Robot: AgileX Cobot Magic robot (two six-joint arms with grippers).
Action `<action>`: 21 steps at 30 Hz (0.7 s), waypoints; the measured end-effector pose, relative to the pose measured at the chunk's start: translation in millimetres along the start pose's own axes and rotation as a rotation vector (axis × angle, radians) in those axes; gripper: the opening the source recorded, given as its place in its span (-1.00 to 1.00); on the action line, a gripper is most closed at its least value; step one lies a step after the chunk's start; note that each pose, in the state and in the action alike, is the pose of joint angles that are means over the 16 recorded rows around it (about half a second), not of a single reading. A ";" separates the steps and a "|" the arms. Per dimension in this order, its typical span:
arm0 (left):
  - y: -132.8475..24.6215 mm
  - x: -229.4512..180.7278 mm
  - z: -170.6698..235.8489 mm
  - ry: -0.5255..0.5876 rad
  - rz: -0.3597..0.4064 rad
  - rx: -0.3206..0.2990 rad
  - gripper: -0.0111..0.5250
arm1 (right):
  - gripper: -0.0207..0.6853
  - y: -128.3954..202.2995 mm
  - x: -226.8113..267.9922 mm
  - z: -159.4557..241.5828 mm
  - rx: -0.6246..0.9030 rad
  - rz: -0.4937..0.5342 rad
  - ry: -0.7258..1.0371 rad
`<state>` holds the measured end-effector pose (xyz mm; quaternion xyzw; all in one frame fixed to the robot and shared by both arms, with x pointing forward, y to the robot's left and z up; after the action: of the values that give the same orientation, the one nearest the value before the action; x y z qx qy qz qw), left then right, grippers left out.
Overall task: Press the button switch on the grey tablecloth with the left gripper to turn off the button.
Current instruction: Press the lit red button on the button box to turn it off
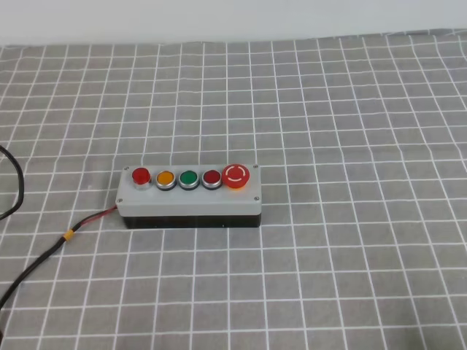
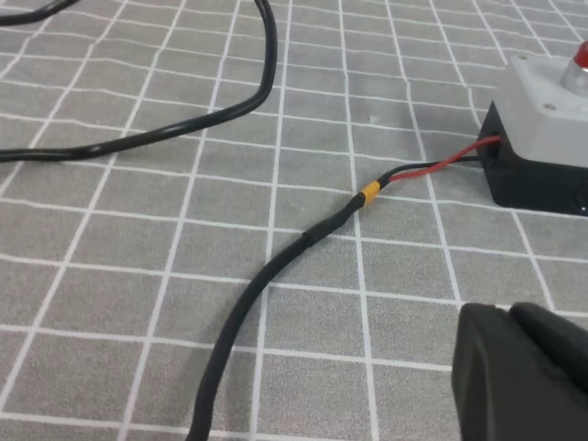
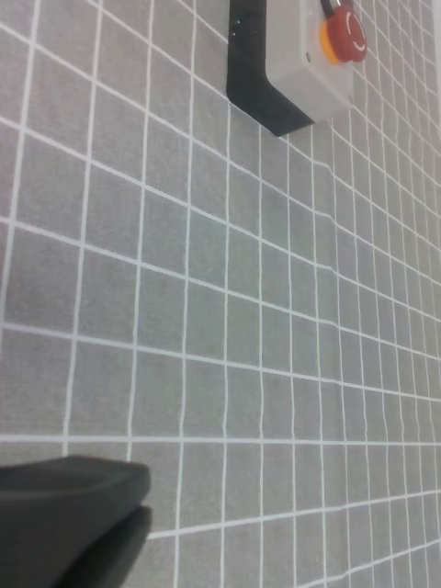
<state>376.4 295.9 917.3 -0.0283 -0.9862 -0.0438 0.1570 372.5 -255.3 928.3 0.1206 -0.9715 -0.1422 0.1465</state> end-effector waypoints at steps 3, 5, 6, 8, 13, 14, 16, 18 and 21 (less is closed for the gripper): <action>0.4 0.0 0.1 0.000 -0.003 0.009 -0.97 | -0.99 0.0 0.0 0.0 -0.001 0.000 0.000; 0.4 0.0 0.1 0.001 -0.004 0.012 -0.97 | -0.99 0.1 0.0 0.0 -0.001 0.000 0.000; 0.4 0.0 0.1 0.001 -0.004 0.012 -0.97 | -0.99 0.1 0.0 0.0 -0.001 0.000 0.000; 0.3 0.0 0.1 0.001 -0.003 0.013 -0.97 | -0.99 0.1 0.0 0.0 -0.001 0.000 0.000; 0.3 0.0 0.1 0.001 -0.003 0.013 -0.97 | -0.99 0.1 0.0 0.0 -0.002 -0.001 0.000; 0.3 0.0 0.1 0.001 -0.003 0.013 -0.97 | -0.99 0.1 0.0 0.0 -0.002 -0.001 0.000; 0.3 0.0 0.1 0.001 -0.003 0.013 -0.97 | -0.99 0.2 0.0 0.0 -0.002 -0.001 0.000; 0.3 0.0 0.1 0.001 -0.003 0.013 -0.97 | -0.99 0.2 0.0 0.0 -0.003 -0.001 0.000; 0.3 0.0 0.2 0.001 -0.003 0.013 -0.97 | -0.99 0.2 0.0 0.0 -0.003 -0.001 0.000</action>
<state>376.3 296.2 917.1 -0.0256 -0.9865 -0.0376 0.1576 372.5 -255.1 928.3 0.1209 -0.9712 -0.1437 0.1466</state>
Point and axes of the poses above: a point on each arm's last joint axis where the gripper is mounted, x pointing back along that axis away from the gripper, y along the wrist's bending axis when the last joint is at zero, z = x × y, the point moved 9 cm from there along -x, pointing out along that axis toward the gripper, and after that the axes turned 8 degrees about -x, right-handed, at the moved point
